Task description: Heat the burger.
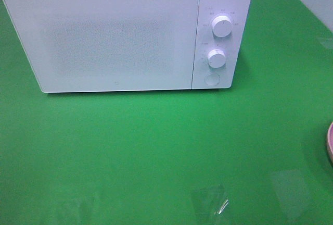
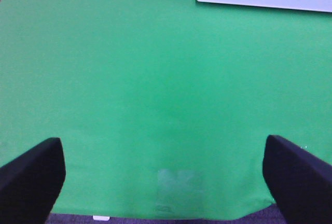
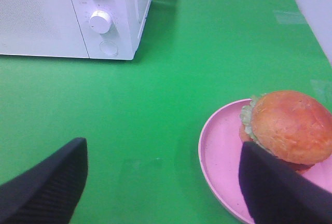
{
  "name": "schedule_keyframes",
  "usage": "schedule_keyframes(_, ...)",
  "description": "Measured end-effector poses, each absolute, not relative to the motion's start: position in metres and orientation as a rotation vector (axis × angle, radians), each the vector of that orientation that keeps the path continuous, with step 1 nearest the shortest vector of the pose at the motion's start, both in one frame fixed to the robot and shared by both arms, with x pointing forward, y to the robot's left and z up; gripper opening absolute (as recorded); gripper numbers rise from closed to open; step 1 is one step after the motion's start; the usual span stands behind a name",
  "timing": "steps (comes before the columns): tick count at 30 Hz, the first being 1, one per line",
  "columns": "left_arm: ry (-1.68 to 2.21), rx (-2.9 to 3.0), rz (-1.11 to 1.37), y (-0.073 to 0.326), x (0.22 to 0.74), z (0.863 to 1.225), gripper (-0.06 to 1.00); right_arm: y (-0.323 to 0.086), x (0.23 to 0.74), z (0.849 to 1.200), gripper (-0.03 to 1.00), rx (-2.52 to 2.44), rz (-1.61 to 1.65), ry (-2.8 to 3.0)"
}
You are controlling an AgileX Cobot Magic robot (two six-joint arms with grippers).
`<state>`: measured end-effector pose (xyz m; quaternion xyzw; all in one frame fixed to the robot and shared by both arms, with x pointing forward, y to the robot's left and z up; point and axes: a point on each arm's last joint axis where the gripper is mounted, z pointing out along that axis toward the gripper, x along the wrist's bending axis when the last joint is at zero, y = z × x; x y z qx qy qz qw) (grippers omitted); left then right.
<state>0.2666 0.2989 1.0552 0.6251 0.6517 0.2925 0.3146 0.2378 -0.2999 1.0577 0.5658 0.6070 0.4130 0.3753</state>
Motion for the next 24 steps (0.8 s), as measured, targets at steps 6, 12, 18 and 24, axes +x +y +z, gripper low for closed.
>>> schedule_keyframes(6, 1.643, 1.589, 0.852, 0.299, 0.25, 1.057, 0.97, -0.3, 0.238, 1.058, 0.76, 1.448, 1.057, 1.553)
schedule_keyframes(12, 1.558, 1.511, 0.933, 0.298, 0.231, 1.057, 0.97, -0.3, 0.238, 1.058, 0.76, 1.448, 1.057, 1.553)
schedule_keyframes(18, 1.558, 1.511, 0.933, 0.298, 0.231, 1.056, 0.97, -0.3, 0.238, 1.058, 0.76, 1.448, 1.057, 1.553)
schedule_keyframes(24, 1.559, 1.512, 0.934, 0.298, 0.231, 1.056, 0.97, -0.3, 0.238, 1.058, 0.76, 1.448, 1.057, 1.553)
